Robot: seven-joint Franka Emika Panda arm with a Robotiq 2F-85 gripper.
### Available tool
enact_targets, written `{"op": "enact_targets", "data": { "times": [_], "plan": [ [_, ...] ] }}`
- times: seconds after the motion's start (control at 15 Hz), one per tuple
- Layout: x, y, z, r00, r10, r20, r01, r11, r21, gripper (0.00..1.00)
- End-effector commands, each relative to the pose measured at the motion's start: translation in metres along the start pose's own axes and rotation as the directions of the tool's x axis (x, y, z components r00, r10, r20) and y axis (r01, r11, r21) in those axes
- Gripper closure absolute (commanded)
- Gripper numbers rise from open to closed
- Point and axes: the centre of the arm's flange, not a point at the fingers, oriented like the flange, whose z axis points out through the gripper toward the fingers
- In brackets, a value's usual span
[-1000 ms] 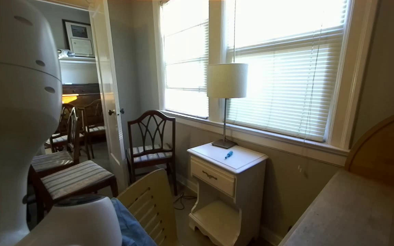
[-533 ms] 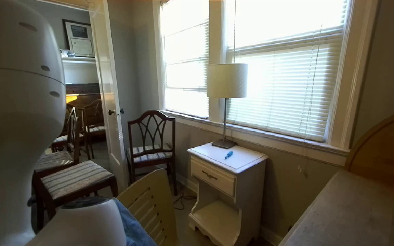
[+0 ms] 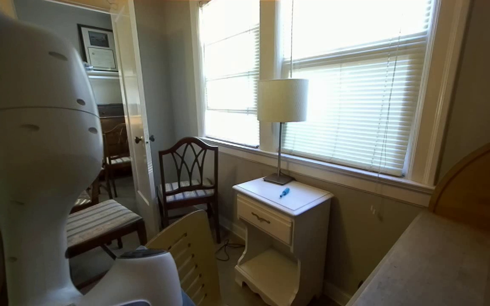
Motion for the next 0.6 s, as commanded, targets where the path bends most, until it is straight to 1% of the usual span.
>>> {"op": "enact_targets", "data": {
  "times": [0.0,0.2,0.33,0.53],
  "plan": [
    [0.018,0.006,0.015,0.999,-0.004,0.042,0.004,1.000,0.007,0.00],
    [0.025,0.002,0.016,0.998,0.032,0.049,-0.032,0.999,0.014,0.00],
    [0.030,-0.002,0.015,0.995,0.089,0.043,-0.090,0.996,0.022,0.00],
    [0.031,-0.004,0.018,0.987,0.150,0.065,-0.151,0.988,0.014,0.00]
  ]
}}
